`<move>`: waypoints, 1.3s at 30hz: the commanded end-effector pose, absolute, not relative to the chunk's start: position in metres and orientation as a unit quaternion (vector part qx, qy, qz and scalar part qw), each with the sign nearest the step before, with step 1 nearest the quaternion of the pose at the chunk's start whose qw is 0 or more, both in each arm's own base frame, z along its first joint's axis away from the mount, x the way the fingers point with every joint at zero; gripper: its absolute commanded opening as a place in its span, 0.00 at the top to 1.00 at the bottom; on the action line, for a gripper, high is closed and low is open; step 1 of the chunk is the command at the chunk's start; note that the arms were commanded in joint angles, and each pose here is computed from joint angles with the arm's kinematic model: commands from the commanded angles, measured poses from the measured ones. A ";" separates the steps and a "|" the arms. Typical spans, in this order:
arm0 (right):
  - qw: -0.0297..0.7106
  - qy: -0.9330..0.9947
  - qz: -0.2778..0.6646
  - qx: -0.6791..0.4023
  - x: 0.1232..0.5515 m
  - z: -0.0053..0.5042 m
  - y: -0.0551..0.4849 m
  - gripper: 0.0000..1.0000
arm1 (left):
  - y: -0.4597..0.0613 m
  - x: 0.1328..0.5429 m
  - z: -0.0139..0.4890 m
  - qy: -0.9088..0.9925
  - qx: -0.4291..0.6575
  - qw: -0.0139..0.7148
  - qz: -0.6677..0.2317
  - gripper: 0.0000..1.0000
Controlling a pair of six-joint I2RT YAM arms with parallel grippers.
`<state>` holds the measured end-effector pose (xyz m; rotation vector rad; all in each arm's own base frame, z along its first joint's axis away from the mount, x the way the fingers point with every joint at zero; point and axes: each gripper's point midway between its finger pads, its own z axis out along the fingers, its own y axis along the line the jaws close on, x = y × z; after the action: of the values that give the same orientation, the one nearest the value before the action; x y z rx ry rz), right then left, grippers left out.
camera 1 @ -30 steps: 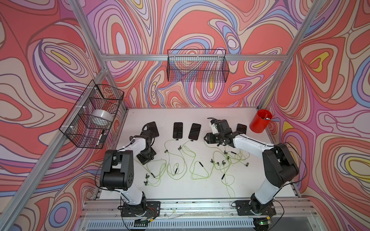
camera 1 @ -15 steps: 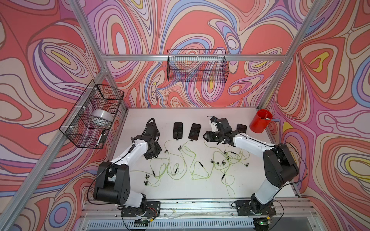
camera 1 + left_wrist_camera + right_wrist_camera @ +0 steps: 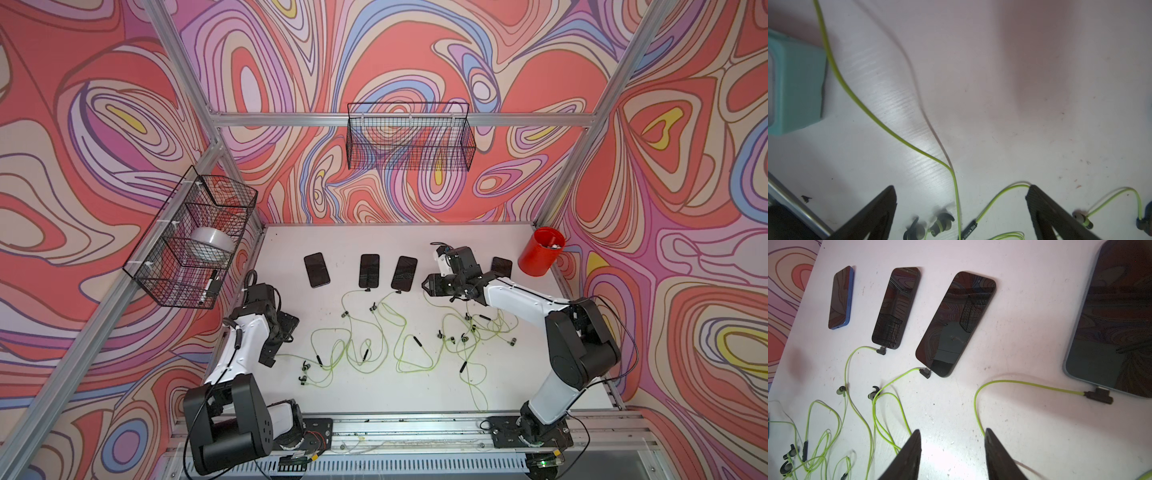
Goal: Plug wired earphones into phones
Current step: Adjust the wired earphone at the center of the board.
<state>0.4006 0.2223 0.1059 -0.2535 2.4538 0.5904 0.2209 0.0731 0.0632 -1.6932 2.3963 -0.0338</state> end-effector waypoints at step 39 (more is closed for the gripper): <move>0.294 0.915 0.268 -0.067 0.416 0.115 0.229 0.51 | -0.070 0.310 0.108 0.921 -0.333 0.176 -0.104 1.00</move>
<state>0.4070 0.2233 0.1065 -0.1997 2.4623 0.6694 0.3271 -0.0538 0.1110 -0.9419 2.5466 -0.2920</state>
